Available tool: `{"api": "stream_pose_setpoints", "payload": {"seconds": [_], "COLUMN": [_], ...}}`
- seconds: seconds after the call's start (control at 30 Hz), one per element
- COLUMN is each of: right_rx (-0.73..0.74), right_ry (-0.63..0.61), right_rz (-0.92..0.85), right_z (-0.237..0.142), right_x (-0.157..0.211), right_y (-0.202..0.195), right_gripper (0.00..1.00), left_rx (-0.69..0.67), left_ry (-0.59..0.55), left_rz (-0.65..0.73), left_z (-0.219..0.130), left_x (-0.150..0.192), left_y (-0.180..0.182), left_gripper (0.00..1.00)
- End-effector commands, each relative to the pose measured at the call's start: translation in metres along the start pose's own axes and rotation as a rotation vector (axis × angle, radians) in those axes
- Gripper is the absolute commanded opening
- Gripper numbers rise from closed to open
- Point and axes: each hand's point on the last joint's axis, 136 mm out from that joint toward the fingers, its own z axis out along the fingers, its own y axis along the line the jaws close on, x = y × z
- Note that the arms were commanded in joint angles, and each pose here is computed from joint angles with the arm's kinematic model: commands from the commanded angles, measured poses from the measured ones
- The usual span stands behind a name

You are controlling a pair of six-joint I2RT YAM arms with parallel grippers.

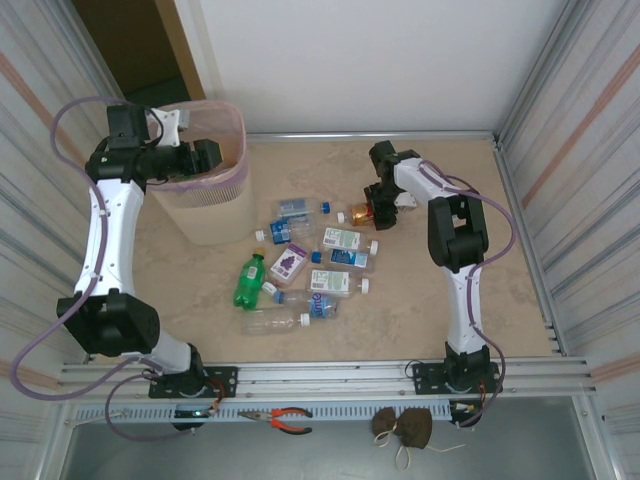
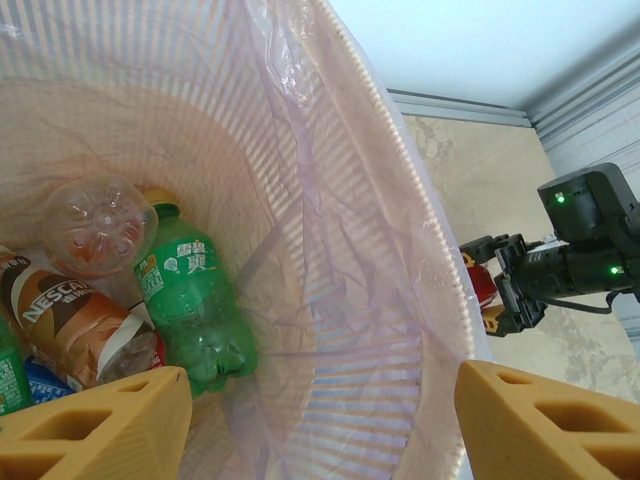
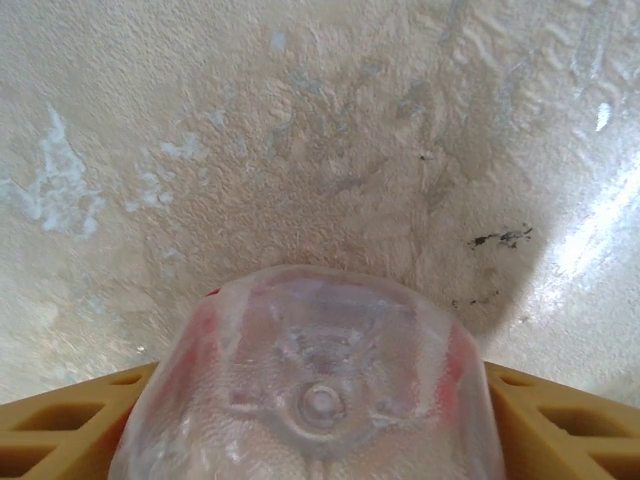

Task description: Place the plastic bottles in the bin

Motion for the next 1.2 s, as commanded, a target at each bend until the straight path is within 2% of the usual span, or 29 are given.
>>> {"api": "stream_pose_setpoints", "payload": {"seconds": [0.0,0.23,0.43,0.6,0.7,0.87,1.17], "right_rx": [0.017,-0.036,-0.148,-0.282,-0.418,-0.753,-1.182], "right_ry": [-0.008,-0.015,-0.093,-0.158,-0.188,-0.234,-0.288], "right_rz": [0.051,0.068,-0.008,-0.137,-0.267,-0.643,-1.214], "right_z": [0.002,-0.018,-0.066,-0.109,-0.138,-0.205,-0.318], "right_x": [-0.005,-0.01,-0.023,-0.029,-0.027,0.002,0.068], "right_y": [-0.004,-0.003,0.005,0.012,0.023,0.042,0.009], "right_gripper": [0.66,0.59,0.57,0.53,0.49,0.46,0.46], "left_rx": [0.025,0.031,0.061,0.125,0.199,0.325,0.553], "left_ry": [-0.02,-0.03,-0.085,-0.167,-0.218,-0.283,-0.348], "left_rz": [0.038,0.045,0.083,0.122,0.159,0.284,0.517], "left_z": [-0.014,-0.019,-0.035,-0.052,-0.065,-0.084,-0.098], "left_x": [-0.003,-0.004,-0.013,-0.024,-0.031,-0.033,-0.015], "left_y": [-0.014,-0.019,-0.034,-0.055,-0.076,-0.123,-0.206], "left_gripper": [0.7,0.7,0.7,0.7,0.7,0.71,0.74]}}
